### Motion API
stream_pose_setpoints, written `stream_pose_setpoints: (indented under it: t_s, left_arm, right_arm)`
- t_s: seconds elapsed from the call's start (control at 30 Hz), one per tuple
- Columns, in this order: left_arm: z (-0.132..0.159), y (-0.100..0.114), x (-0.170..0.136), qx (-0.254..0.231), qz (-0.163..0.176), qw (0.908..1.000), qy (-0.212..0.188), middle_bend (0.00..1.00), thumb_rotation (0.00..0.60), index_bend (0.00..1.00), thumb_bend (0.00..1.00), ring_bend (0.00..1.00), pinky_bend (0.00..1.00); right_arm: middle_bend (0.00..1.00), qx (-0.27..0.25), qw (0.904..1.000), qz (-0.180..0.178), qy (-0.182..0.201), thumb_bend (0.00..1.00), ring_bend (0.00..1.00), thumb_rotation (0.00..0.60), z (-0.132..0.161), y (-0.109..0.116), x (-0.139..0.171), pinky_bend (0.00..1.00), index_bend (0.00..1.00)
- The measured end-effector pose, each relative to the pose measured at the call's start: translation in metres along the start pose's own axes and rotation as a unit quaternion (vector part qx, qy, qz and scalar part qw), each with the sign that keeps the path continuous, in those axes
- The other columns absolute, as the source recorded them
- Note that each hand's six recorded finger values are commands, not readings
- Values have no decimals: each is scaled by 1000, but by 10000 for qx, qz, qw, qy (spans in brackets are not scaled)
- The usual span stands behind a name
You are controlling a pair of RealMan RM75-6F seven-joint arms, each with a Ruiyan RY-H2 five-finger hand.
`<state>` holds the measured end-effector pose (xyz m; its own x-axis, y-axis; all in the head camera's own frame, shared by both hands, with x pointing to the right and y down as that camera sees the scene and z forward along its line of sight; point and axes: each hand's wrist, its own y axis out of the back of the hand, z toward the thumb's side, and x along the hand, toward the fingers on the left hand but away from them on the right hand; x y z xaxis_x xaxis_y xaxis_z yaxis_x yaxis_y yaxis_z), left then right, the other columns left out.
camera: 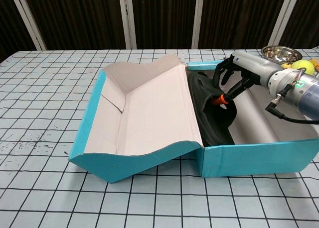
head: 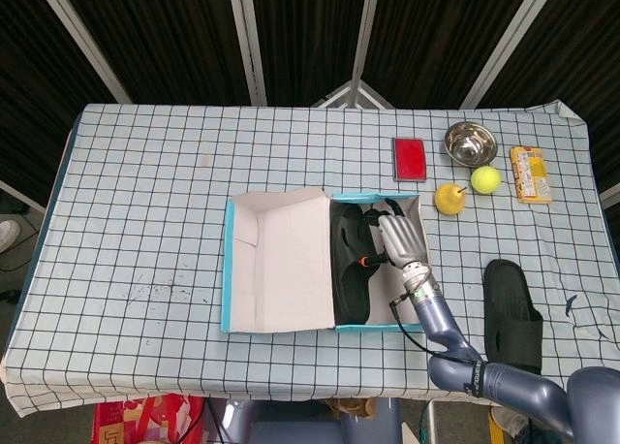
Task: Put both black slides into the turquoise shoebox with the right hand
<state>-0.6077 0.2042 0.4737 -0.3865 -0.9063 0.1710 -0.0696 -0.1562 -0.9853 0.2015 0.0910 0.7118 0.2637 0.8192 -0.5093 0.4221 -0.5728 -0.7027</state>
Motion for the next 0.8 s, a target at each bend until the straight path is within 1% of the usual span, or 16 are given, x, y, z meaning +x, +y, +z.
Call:
stream_pose_setpoints:
  t_s: [0.3,0.5,0.63,0.73,0.8]
  left_arm:
    - [1,-1,0,4,-12,10000,-12,96,600,223,814,59,135]
    - [0,-1,0,6,-21,10000,0,96,600,223,813,58,135]
    - [0,-1,0,5,-25,10000,-3,96,600,223,813,58,135]
    - [0,-1,0,2,-26,10000,2,96,600,223,813,59,135]
    - [-1,0,0,-1,-21,10000,3,96,600,223,813,59,135]
  right_arm:
    - [680,-7,10000,-19,-73,464,364,600,-1,-1,-2,0,590]
    - [680,-9,9998,-52,-217,465,364,600,-4,0,-3,0,590]
    - [679,2,9995,2,-324,464,362,600,-6,-1,-4,0,590]
    - [642,41,9992,60,-397,464,339,600,-7,-1,-4,0,590]
    - [593,58,9990,90,-441,464,312,600,-7,-1,-4,0,587]
